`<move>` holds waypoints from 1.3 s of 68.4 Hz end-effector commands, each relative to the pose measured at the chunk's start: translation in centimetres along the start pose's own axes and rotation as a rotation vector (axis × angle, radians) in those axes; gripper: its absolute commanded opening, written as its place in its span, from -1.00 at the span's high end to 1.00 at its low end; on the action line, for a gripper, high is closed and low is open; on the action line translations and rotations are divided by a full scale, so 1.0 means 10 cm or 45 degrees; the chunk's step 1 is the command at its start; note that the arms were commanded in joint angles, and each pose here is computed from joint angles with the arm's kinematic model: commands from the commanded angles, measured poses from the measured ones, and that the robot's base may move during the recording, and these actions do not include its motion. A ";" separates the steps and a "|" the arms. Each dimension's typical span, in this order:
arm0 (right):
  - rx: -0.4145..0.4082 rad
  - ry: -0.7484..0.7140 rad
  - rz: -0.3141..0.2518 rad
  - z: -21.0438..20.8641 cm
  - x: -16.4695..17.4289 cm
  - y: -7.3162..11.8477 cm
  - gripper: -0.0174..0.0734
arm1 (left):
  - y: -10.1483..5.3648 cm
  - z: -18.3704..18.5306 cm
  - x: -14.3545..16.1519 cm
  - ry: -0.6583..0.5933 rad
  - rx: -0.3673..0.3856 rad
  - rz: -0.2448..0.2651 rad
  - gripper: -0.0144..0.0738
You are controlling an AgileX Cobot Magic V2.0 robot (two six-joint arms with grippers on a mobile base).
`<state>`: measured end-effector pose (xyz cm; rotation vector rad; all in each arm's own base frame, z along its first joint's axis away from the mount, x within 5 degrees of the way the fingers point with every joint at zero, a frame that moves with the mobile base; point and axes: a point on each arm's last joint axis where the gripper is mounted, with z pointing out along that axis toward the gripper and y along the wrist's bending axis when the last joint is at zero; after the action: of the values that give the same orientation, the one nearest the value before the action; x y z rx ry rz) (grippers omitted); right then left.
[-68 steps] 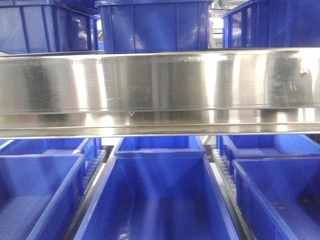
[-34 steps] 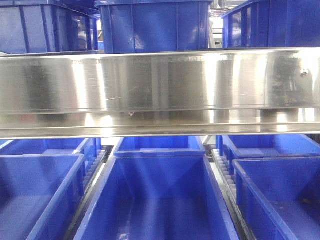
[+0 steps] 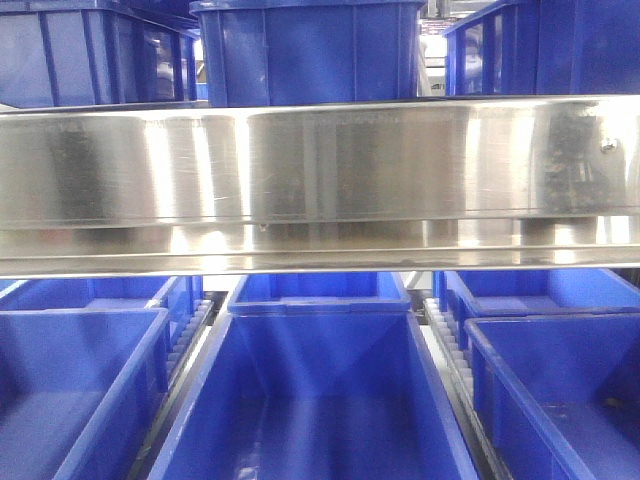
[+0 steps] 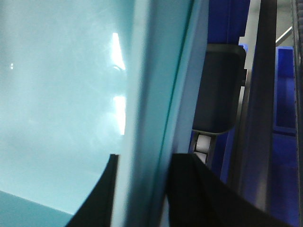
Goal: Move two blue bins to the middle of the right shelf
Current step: 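Back the base away from the rack holding the teal bin in both grippers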
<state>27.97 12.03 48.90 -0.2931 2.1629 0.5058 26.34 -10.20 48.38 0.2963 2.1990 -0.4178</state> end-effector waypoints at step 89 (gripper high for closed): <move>-0.014 -0.173 -0.025 -0.15 -0.13 0.03 0.95 | -0.05 -0.11 -0.08 -0.113 0.040 0.019 0.92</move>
<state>28.01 12.03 48.95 -0.2914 2.1562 0.5047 26.39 -10.21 48.45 0.2941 2.1899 -0.4189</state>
